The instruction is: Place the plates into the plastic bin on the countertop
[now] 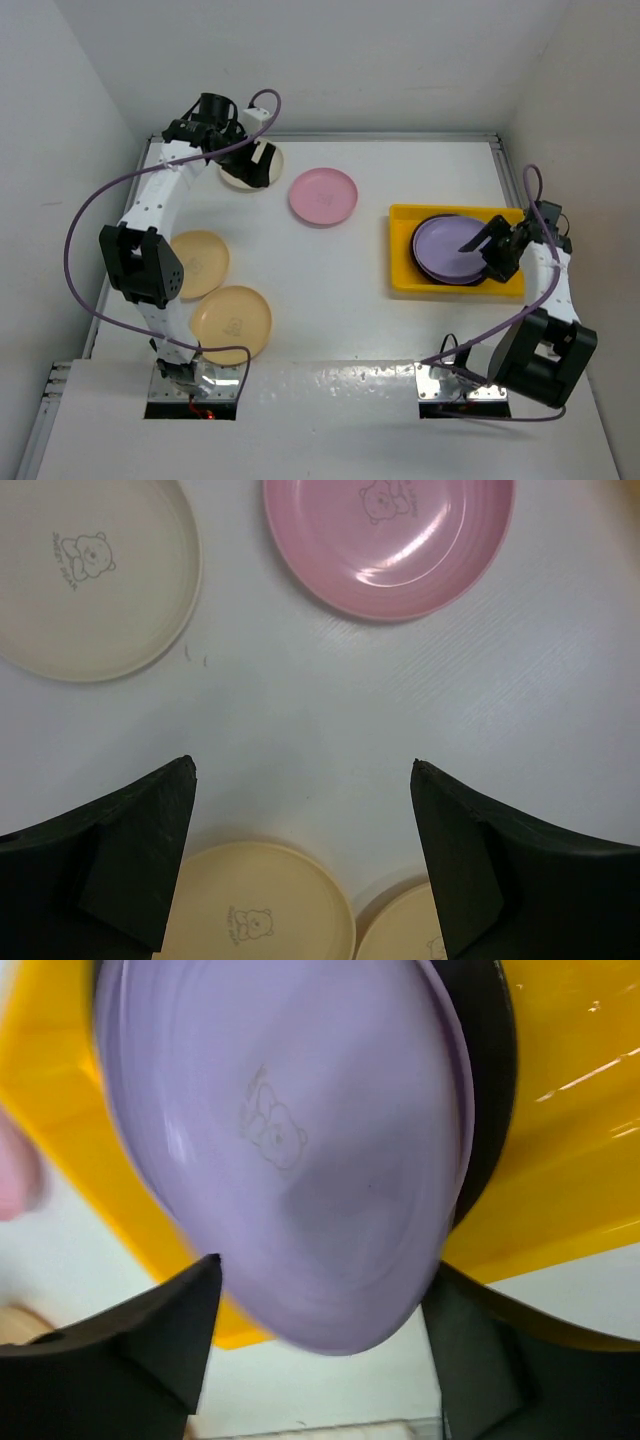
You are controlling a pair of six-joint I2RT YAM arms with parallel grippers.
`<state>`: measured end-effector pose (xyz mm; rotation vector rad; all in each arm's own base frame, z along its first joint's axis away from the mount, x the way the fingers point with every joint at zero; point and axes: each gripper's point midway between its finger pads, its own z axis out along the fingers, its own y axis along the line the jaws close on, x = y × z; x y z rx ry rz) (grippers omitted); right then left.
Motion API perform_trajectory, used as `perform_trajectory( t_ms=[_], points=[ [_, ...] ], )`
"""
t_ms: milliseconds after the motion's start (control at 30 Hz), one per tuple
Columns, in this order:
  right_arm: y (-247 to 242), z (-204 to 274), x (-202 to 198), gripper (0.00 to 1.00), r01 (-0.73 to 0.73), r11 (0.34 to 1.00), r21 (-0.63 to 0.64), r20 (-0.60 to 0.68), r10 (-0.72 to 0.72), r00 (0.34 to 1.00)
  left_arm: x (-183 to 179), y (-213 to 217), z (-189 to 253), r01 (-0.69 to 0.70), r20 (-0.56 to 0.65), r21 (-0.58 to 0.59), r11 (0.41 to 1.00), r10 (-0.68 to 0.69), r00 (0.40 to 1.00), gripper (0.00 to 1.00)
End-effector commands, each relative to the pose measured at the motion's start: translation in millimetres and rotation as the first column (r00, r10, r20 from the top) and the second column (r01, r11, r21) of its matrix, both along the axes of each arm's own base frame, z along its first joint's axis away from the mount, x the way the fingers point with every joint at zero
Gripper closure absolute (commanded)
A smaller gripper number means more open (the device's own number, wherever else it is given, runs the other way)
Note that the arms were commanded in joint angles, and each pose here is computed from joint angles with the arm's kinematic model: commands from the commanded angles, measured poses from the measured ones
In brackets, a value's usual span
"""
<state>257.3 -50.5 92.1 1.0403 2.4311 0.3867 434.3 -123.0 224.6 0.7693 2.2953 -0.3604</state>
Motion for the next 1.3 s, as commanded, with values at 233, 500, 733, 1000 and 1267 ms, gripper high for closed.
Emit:
perform_trajectory(
  t_ms=[233,500,733,1000,1267],
  points=[
    [-48,-30,-12,0.12,-0.106,0.944,-0.312,-0.310,0.004,0.951,0,-8,-3,0.042,-0.002,-0.035,0.999,-0.042,0.999,0.12],
    [-44,-4,28,0.22,-0.112,0.895,-0.431,-0.190,0.031,0.981,2,-6,0,0.035,0.008,-0.026,0.999,-0.035,0.999,0.12],
    [19,134,119,0.15,-0.132,0.689,-0.713,0.136,0.320,0.938,6,17,-7,-0.030,0.004,0.009,1.000,0.030,1.000,0.12],
    [214,53,255,0.38,-0.538,0.778,-0.324,0.279,0.623,0.731,19,107,-36,-0.295,-0.019,0.099,0.950,0.299,0.954,0.12],
    [258,-32,313,0.38,-0.467,0.841,-0.275,0.180,0.522,0.834,7,160,-52,-0.412,-0.068,0.099,0.906,0.419,0.905,0.12]
  ],
)
